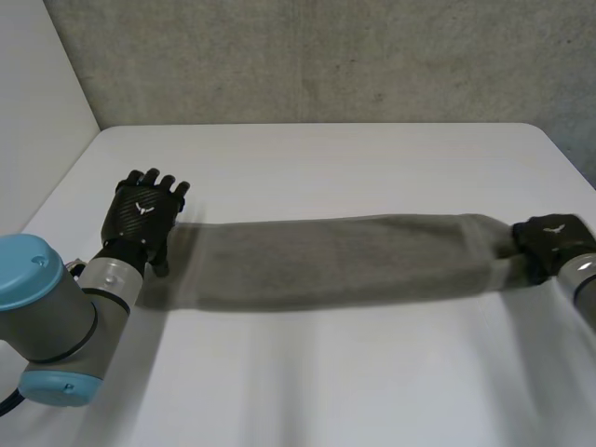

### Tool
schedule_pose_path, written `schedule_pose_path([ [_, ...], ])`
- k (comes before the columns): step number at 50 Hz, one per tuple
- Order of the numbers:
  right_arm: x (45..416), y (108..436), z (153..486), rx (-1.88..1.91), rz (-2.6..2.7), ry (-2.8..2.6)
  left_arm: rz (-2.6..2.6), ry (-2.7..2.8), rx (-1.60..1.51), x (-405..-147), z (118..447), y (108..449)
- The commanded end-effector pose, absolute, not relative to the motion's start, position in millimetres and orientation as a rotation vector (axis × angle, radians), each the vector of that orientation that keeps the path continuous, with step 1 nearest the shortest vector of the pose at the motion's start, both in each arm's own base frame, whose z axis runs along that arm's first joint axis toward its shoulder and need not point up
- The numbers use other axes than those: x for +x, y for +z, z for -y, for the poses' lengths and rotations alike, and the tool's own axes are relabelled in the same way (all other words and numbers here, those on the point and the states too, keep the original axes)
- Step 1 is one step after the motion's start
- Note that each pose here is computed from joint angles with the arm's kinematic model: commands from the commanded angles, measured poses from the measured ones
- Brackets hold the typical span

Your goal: Fold the towel.

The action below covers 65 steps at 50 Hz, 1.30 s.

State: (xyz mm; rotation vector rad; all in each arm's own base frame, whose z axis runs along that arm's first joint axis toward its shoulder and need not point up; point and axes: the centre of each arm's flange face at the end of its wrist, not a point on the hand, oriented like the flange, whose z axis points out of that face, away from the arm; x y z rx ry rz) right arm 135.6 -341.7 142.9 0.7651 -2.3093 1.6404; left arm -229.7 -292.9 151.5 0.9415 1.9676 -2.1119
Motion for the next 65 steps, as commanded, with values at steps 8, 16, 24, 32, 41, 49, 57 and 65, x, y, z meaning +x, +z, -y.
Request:
schedule_pose_path([
  [8,110.0,215.5,385.2,0.933,1.919,1.584,-1.964,-2.125,0.960,-234.7,287.3,153.0],
  [16,247.9,259.8,328.3,1.190,1.819,1.991,-1.958,-2.138,0.976,-239.2,284.2,154.0],
  [24,377.3,214.9,210.2,1.687,1.716,2.158,-1.957,-2.131,0.956,-239.8,283.2,154.4],
  [32,392.5,154.0,178.9,1.804,1.809,1.965,-1.959,-2.123,0.944,-238.5,283.8,154.3],
  [41,329.8,173.2,223.9,1.445,1.984,1.867,-1.950,-2.196,0.976,-254.6,272.2,163.4],
  [49,280.9,160.0,223.7,1.284,2.307,1.816,-1.964,-2.352,0.987,-280.0,253.3,182.9],
  [57,242.8,137.3,241.2,1.157,2.374,1.718,-1.959,-2.381,1.032,-293.6,244.1,183.3],
  [65,237.5,151.8,258.2,1.167,2.225,1.758,-1.949,-2.393,1.010,-292.1,245.1,188.5],
])
